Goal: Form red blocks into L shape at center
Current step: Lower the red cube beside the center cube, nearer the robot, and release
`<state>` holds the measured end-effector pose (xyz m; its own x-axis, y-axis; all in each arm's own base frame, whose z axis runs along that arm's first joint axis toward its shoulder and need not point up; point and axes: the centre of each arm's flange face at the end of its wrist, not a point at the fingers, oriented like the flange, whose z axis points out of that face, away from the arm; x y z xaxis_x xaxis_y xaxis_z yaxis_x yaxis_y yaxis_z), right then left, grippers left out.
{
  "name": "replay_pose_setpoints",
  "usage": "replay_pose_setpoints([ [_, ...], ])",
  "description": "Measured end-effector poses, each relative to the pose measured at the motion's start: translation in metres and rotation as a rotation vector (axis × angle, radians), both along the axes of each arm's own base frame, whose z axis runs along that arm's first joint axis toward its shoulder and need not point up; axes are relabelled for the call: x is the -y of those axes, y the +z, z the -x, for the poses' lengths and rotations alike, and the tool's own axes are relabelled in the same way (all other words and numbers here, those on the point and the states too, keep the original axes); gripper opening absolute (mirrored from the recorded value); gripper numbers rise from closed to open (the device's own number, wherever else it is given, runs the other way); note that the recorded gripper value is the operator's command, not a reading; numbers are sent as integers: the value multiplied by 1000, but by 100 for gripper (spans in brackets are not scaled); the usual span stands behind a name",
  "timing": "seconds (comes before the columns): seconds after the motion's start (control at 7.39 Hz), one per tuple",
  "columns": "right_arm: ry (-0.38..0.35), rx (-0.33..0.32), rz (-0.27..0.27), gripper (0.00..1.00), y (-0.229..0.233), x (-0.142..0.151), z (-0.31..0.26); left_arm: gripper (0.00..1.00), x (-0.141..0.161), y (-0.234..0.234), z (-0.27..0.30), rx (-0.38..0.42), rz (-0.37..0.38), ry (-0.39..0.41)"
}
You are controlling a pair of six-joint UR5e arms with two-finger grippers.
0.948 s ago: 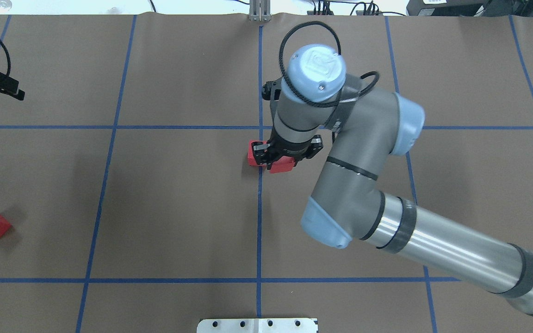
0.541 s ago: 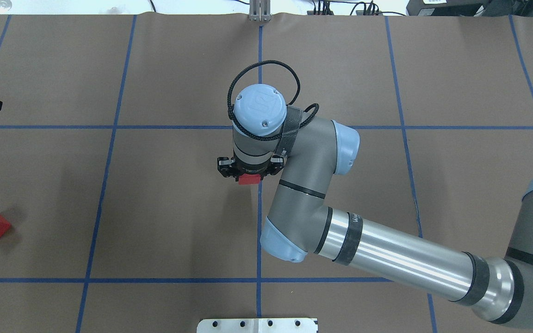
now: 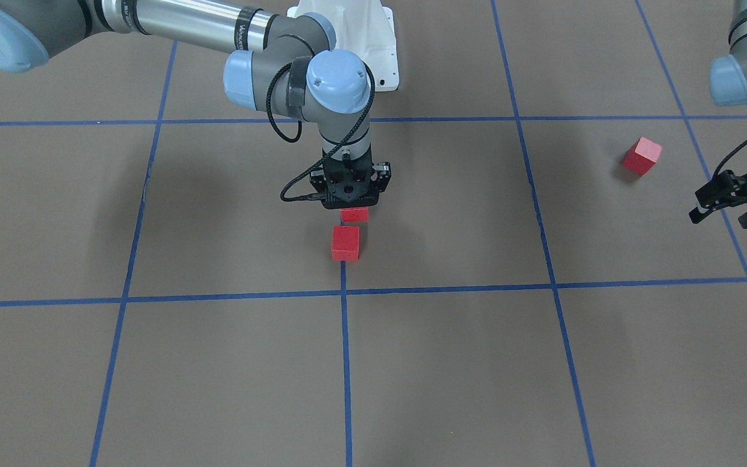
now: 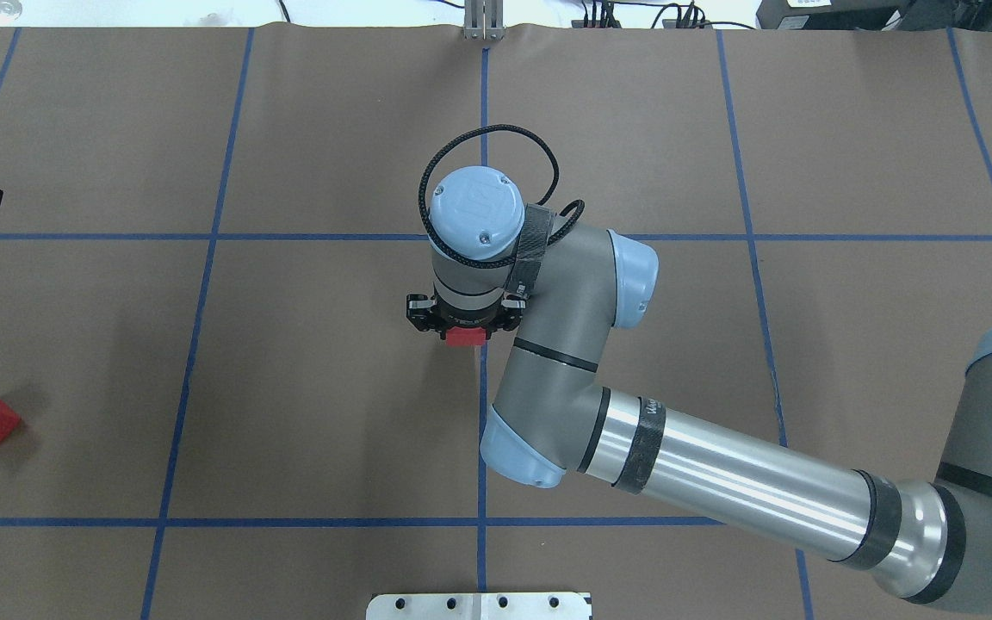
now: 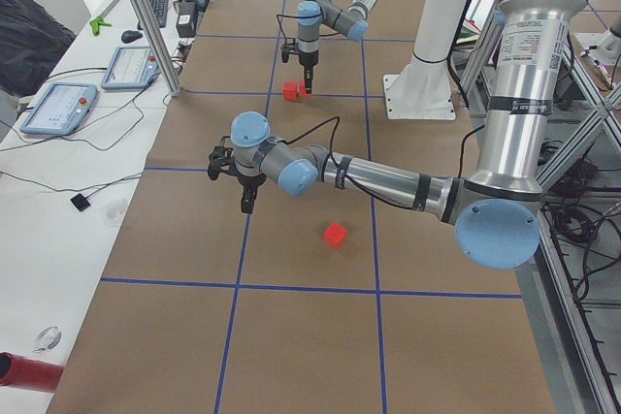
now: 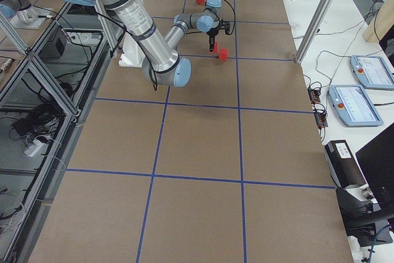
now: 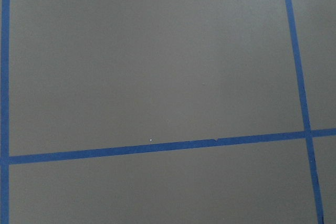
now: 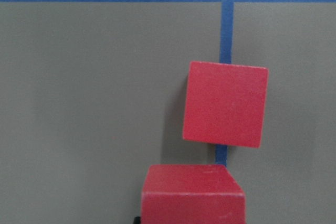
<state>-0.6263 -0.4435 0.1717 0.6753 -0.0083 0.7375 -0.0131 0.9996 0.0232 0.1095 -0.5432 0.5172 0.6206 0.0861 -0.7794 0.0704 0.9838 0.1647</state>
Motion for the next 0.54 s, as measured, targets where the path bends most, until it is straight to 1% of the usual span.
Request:
replay_pose_setpoints([
  [0.54,28,-30,-15,0,11,6,3,100,0,0,-1,1,2,0],
])
